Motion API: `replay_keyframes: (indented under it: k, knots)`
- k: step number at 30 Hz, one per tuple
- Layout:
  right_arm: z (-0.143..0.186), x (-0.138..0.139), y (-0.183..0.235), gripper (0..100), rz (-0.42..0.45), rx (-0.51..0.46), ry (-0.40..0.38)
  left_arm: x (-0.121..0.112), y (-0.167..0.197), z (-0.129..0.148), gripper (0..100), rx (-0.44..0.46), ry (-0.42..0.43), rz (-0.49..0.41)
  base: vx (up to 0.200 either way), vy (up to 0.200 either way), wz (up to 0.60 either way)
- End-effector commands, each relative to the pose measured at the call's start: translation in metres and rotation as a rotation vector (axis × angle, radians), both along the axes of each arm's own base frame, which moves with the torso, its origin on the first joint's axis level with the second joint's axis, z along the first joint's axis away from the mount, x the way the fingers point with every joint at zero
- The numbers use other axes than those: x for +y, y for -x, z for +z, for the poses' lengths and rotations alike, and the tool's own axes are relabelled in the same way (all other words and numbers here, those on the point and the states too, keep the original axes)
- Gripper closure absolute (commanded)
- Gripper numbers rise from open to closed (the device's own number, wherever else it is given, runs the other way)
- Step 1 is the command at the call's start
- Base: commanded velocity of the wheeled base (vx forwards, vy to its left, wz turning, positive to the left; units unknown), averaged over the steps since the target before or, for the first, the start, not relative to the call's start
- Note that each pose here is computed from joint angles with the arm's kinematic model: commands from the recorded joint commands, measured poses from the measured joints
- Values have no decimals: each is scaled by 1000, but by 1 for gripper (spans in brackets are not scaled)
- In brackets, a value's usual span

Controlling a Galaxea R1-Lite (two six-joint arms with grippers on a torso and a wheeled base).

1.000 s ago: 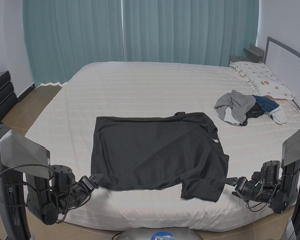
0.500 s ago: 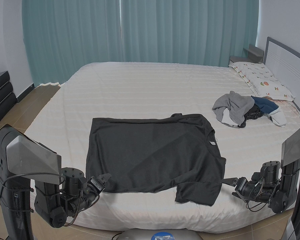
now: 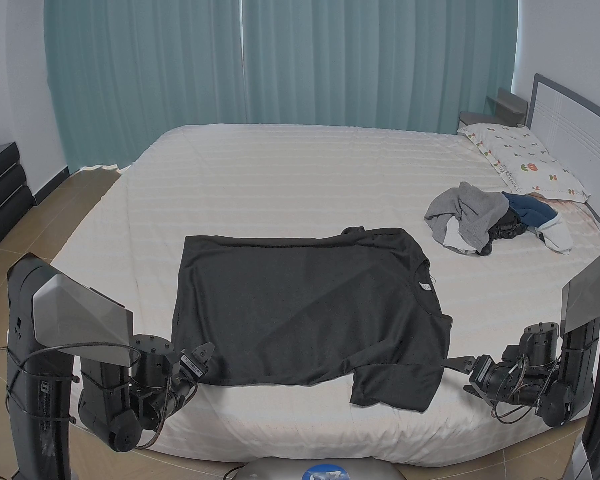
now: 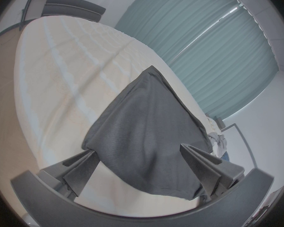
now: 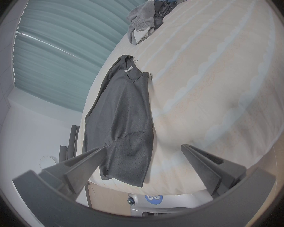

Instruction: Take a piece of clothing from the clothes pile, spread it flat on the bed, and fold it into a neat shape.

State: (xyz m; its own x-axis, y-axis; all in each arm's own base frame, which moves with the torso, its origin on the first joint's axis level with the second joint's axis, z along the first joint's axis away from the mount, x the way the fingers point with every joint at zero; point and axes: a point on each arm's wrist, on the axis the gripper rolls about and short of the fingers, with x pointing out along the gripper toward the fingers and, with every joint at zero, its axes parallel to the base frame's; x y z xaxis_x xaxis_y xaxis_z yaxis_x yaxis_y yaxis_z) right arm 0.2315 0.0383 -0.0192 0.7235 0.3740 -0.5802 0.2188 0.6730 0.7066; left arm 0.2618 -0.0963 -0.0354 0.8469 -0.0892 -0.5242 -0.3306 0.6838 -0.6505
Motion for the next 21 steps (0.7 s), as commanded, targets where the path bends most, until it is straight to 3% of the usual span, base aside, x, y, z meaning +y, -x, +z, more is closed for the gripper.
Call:
replay_keyframes:
  k: [1, 6, 9, 21]
  knots:
    - [0, 0, -1, 0, -1, -9, 0, 5, 5, -6, 0, 33, -53, 15, 0, 0, 0]
    - [2, 0, 0, 0, -1, -15, -1, 30, -1, 5, 0, -5, -163, 78, 0, 0, 0]
    - [1, 0, 0, 0, -1, -10, 2, 39, -2, 12, 0, -23, -169, 104, 0, 0, 0]
    - [-1, 1, 2, 0, 5, 0, 0, 33, 10, -4, 0, 61, -197, 53, 0, 0, 0]
